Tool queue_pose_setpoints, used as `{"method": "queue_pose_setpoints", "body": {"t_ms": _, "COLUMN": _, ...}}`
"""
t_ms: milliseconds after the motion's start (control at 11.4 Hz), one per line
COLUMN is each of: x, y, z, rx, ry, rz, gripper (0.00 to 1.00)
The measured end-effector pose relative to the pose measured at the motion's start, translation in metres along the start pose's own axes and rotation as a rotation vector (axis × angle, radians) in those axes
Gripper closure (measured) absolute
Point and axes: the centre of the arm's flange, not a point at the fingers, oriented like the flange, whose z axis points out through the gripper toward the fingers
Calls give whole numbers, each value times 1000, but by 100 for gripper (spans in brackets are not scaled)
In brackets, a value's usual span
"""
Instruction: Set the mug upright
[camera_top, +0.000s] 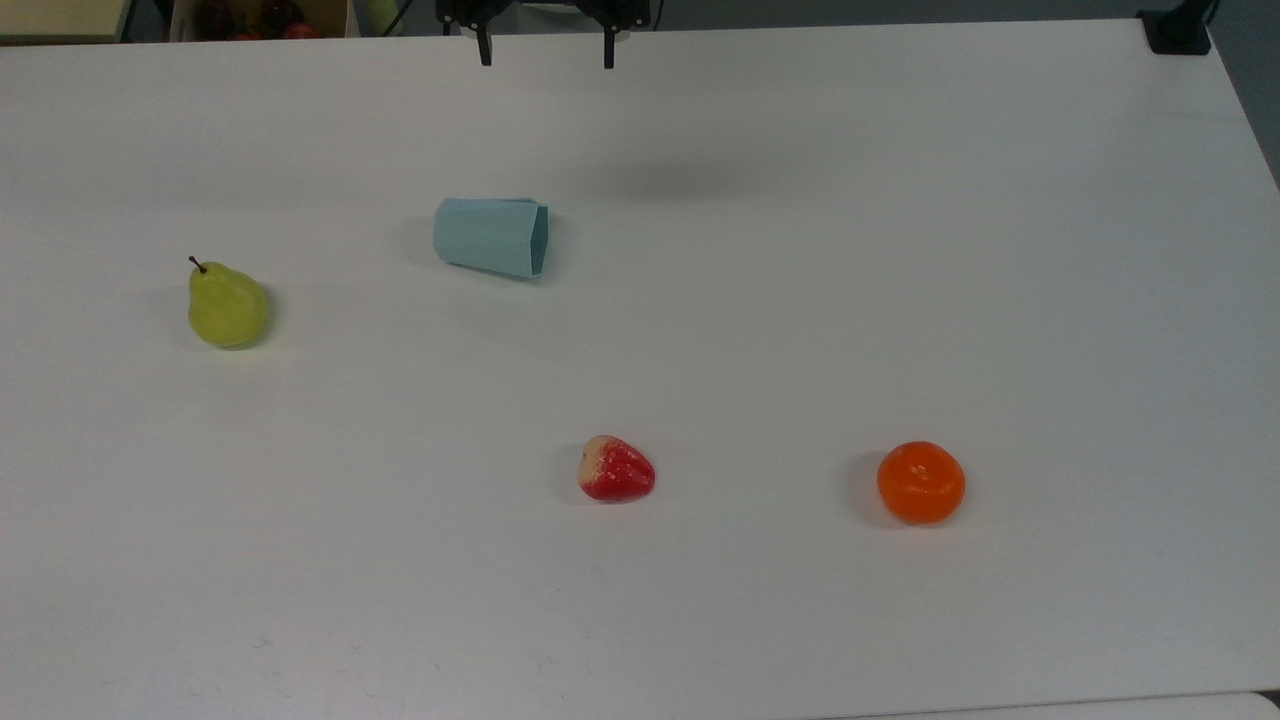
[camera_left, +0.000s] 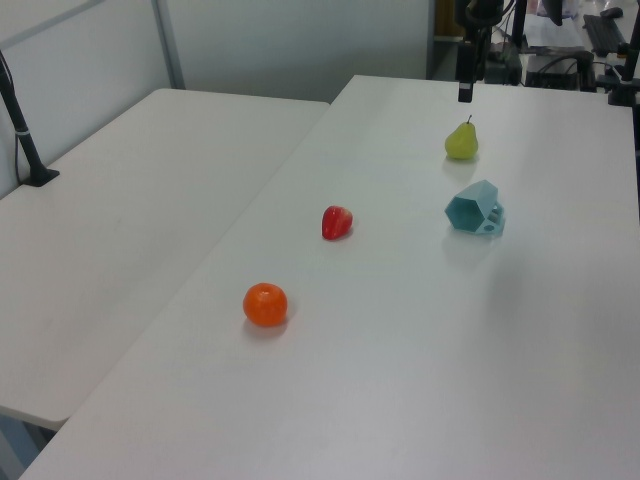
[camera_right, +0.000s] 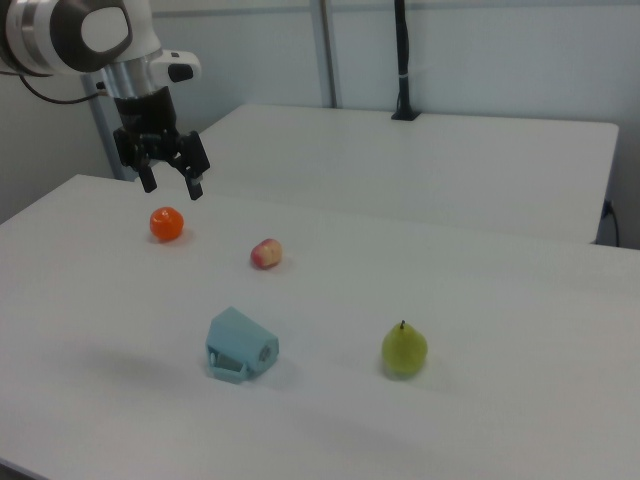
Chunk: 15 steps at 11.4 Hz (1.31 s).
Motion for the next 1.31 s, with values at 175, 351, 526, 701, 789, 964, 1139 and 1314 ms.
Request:
{"method": "queue_pose_setpoints", "body": {"t_ms": 175, "x": 0, "y": 0, "z": 3, "rx": -8, "ry": -5, "rz": -2, "gripper": 0}}
{"method": "queue_pose_setpoints", "body": {"t_ms": 351, "x": 1, "y": -2, "z": 12, "rx": -63, "ry": -21, "rz": -19, "gripper": 0}}
{"method": "queue_pose_setpoints", "body": {"t_ms": 526, "x": 5, "y": -11, "z": 31, "rx": -151, "ry": -47, "rz": -22, "gripper": 0}}
{"method": "queue_pose_setpoints", "body": {"t_ms": 701, "x": 12, "y": -30, "z": 66, "rx": -257, "ry": -87, "rz": -4, "gripper": 0}}
{"method": "queue_pose_setpoints", "body": {"t_ms": 789, "x": 17, "y": -39, "z": 86, "rx": -305, "ry": -109, "rz": -6, "gripper": 0}}
{"method": "queue_pose_setpoints", "body": {"t_ms": 964, "x": 23, "y": -56, "z": 129, "rx": -419, "ry": -142, "rz": 2, "gripper": 0}}
{"method": "queue_pose_setpoints", "body": {"t_ms": 1139, "x": 23, "y": -73, "z": 169, "rx": -497, "ry": -178, "rz": -2, "gripper": 0}}
{"method": "queue_pose_setpoints", "body": {"t_ms": 1314, "x": 23, "y": -84, "z": 212, "rx": -586, "ry": -214, "rz": 4, "gripper": 0}}
